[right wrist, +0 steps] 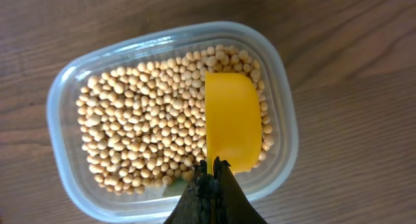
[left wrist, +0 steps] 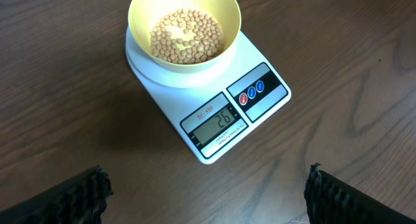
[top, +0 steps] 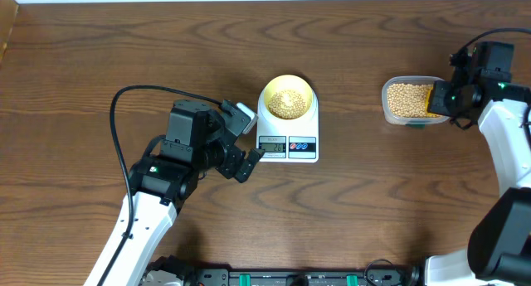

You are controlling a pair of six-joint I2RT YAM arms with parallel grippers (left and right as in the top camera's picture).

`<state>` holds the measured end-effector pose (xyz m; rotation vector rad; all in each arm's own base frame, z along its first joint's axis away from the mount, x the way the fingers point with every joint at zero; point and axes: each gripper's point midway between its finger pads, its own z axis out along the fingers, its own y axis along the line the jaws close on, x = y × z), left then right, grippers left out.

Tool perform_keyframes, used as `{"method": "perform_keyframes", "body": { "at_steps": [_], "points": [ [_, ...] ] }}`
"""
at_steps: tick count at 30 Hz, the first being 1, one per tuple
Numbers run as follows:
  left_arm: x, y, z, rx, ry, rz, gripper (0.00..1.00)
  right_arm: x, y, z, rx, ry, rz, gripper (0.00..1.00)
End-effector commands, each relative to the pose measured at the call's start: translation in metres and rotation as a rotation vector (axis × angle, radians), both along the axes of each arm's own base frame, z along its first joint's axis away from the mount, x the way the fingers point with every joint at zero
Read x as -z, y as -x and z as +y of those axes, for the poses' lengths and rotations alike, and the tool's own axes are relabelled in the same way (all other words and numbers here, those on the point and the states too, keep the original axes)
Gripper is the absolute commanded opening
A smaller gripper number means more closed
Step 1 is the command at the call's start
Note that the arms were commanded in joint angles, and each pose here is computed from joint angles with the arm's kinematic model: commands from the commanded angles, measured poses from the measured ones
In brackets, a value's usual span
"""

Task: Scoop item into bowl and weigh 50g on scale
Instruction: 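Drag the scoop through the soybeans in the tub to refill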

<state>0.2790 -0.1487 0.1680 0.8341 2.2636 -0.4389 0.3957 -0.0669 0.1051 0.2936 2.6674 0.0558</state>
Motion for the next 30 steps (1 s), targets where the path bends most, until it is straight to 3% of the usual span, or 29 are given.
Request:
{"method": "perform_keyframes", "body": {
  "at_steps": [1, 14, 30],
  "points": [
    [-0.004, -0.001, 0.0, 0.001, 0.006, -0.011, 0.98, 0.014, 0.0, 0.004, -0.022, -0.019, 0.034, 0.01],
    [-0.004, -0.001, 0.0, 0.0, 0.005, -0.01, 0.98, 0.013, -0.003, 0.037, -0.104, -0.197, 0.01, 0.01],
    [-0.004, -0.001, 0.0, 0.0, 0.005, -0.01, 0.98, 0.007, -0.006, 0.053, -0.138, -0.295, -0.019, 0.01]
  ]
}}
